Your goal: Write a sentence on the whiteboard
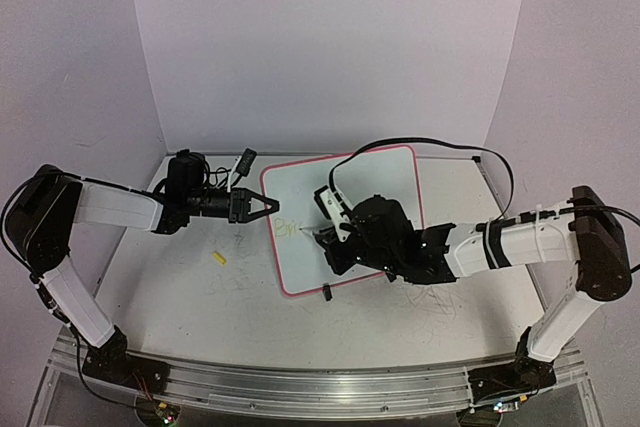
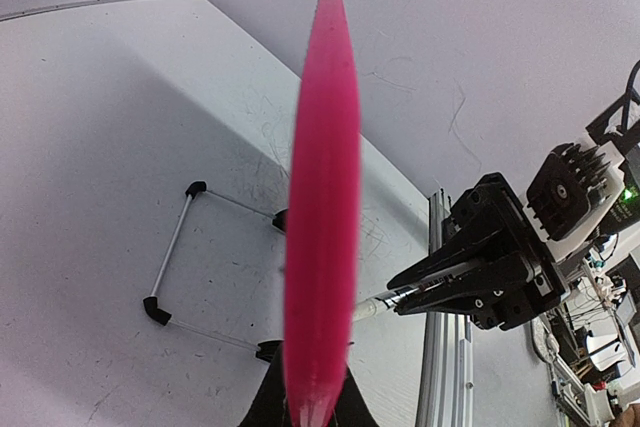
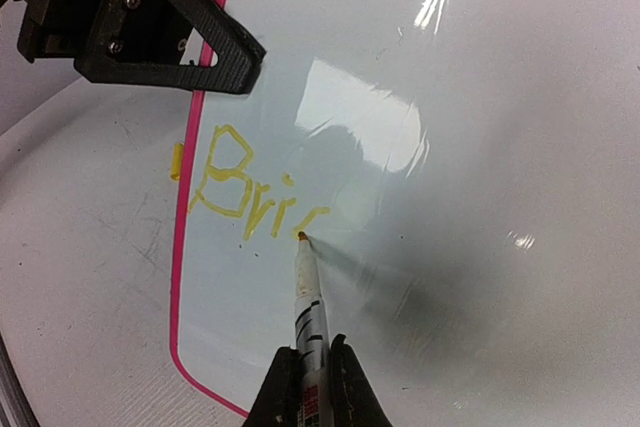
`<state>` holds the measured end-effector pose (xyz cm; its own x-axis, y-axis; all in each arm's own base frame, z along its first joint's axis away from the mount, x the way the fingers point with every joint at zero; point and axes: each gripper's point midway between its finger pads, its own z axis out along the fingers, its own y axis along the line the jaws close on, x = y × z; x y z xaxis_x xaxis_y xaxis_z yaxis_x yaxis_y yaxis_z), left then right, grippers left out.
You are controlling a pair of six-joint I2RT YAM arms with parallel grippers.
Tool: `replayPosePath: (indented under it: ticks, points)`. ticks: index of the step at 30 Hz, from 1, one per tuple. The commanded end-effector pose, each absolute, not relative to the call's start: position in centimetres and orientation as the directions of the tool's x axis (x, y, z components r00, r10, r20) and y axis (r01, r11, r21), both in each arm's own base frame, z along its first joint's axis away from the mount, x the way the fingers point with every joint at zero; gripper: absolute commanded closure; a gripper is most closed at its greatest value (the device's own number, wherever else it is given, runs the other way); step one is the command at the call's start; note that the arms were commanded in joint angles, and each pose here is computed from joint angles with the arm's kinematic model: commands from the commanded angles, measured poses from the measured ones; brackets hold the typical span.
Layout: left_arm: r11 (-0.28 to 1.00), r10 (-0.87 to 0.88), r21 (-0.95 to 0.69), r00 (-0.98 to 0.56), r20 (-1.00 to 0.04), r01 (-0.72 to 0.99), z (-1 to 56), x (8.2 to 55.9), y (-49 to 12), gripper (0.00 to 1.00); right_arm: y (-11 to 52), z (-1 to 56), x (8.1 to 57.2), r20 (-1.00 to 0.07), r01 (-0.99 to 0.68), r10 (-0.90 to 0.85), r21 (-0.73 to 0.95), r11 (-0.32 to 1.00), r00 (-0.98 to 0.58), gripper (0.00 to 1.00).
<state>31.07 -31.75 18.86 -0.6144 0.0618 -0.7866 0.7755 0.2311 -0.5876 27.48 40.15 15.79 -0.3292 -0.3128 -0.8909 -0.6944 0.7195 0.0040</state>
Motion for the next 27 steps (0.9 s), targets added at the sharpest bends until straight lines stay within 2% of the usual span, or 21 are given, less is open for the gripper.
replayPosePath:
  ticks: [1,14,27]
  points:
    - [0.195,0.064,-0.564,-0.584,-0.809,0.803,20.5,31.0,-32.2,1.0,38.5,18.3,30.0,-0.918,-0.594,-0.242,-0.01,0.804,-0.313,1.0]
    - [0.195,0.064,-0.562,-0.583,-0.81,0.803,20.4,30.9,-32.2,1.0,38.6,18.8,30.9,-0.925,-0.575,-0.223,-0.006,0.818,-0.307,1.0]
    - [0.194,0.065,-0.56,-0.58,-0.812,0.805,20.5,31.1,-32.3,1.0,38.4,16.4,29.3,-0.897,-0.628,-0.271,0.008,0.778,-0.348,1.0]
